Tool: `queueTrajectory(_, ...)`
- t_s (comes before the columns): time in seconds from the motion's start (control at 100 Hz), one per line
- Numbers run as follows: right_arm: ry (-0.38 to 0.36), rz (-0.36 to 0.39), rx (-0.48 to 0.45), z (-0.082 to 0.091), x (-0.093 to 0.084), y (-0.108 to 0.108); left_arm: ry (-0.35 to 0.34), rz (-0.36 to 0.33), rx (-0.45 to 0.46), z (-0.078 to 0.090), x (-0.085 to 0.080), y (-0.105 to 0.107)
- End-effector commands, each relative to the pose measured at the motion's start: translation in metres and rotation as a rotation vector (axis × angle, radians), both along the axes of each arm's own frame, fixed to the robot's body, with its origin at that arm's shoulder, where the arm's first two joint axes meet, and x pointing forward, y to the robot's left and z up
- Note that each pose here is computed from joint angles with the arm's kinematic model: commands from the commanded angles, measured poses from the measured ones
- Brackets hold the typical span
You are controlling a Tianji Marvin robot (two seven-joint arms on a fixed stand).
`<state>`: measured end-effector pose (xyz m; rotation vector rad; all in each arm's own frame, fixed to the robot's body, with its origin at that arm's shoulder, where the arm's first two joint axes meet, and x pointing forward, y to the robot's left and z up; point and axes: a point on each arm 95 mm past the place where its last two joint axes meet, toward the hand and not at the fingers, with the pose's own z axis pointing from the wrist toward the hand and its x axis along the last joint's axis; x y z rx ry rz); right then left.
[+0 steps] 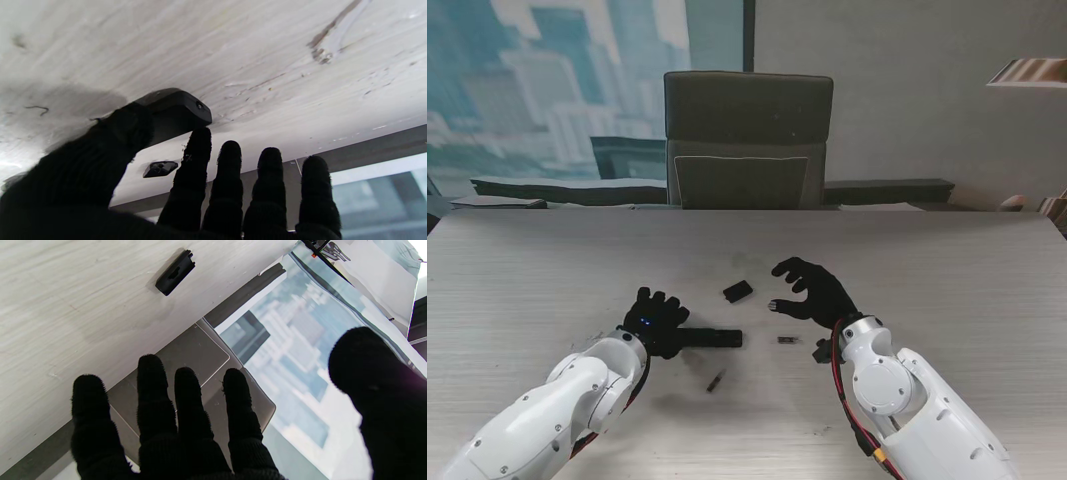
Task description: Install the batteries into the remote control and close the cover
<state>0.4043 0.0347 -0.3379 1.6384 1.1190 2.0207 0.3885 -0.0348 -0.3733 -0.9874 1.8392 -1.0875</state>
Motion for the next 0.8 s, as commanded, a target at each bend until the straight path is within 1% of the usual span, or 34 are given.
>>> queueTrajectory(0.0,0.009,0.014,-0.001,-0.002,-0.003,0.004,0.031,0.021,0.002,-0.012,-0.007,0.003)
queueTrajectory(0.12,0.004,0.015,-0.031,-0.003,-0.003,0.008,0.026,0.020,-0.008,-0.014,-0.012,0.002)
queueTrajectory(0.26,0.011,0.039,-0.113,-0.004,-0.002,0.015,0.022,0.008,-0.007,-0.015,-0.014,0.001)
queueTrajectory(0.36,0.000,0.063,-0.226,-0.007,-0.004,0.020,0.026,0.005,-0.014,-0.017,-0.015,0.002)
queueTrajectory(0.58,-0.063,0.109,-0.543,-0.022,-0.011,0.025,0.046,-0.003,-0.033,-0.018,-0.016,0.006)
queueTrajectory(0.68,-0.085,0.121,-0.643,-0.028,-0.014,0.024,0.043,-0.007,-0.039,-0.018,-0.017,0.007)
queueTrajectory(0.79,-0.100,0.123,-0.722,-0.034,-0.018,0.023,0.042,-0.008,-0.041,-0.018,-0.016,0.008)
